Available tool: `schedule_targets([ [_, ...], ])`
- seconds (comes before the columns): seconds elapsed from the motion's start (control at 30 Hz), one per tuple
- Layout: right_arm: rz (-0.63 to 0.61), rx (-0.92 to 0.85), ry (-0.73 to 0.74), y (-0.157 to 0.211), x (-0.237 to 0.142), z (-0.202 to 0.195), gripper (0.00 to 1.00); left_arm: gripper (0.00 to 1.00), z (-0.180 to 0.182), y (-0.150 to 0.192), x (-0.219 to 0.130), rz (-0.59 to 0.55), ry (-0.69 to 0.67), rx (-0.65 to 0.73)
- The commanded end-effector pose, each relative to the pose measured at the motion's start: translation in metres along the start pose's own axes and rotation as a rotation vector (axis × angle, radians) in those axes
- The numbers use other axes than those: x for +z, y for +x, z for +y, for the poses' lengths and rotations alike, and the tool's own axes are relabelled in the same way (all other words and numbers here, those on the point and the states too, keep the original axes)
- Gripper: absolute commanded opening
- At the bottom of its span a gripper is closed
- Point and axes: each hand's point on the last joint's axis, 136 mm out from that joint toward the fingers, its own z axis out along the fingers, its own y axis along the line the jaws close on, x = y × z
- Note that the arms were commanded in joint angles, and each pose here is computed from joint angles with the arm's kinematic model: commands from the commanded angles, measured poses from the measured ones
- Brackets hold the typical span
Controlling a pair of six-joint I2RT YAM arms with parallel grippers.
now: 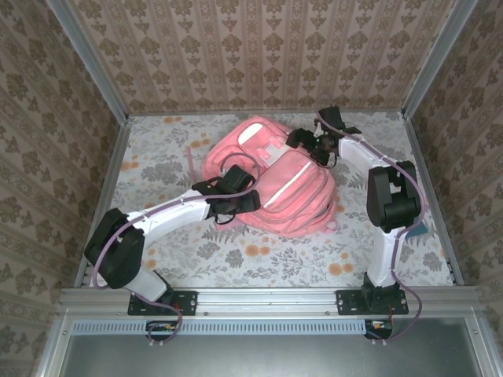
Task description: Pack books, pencil case, and school supplies into a backpack
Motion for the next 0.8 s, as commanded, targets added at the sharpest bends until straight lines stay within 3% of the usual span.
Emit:
schedule_targets([
  [0.0, -0.039, 0.009, 0.113, 0.005, -0.054, -0.025, 1.00, 0.74, -0.019, -0.026, -0.027, -0.093, 0.030, -0.008],
  [0.1, -0.090, 0.054, 0.190, 0.013, -0.092, -0.060, 1.00, 0.82, -0.032, -0.033, -0.043, -0.114, 0.022, 0.089],
  [0.4, -0.195, 0.232, 0.401, 0.055, -0.191, -0.160, 1.00, 0.87, -0.088, -0.044, -0.067, -0.171, 0.040, 0.391],
  [0.53, -0.188, 0.369, 0.532, 0.081, -0.215, -0.211, 1.00, 0.90, -0.102, -0.043, -0.060, -0.158, 0.078, 0.410],
  [0.77, -0.174, 0.547, 0.685, 0.102, -0.224, -0.270, 0.99, 0.97, -0.114, -0.046, -0.067, -0.186, 0.104, 0.445],
])
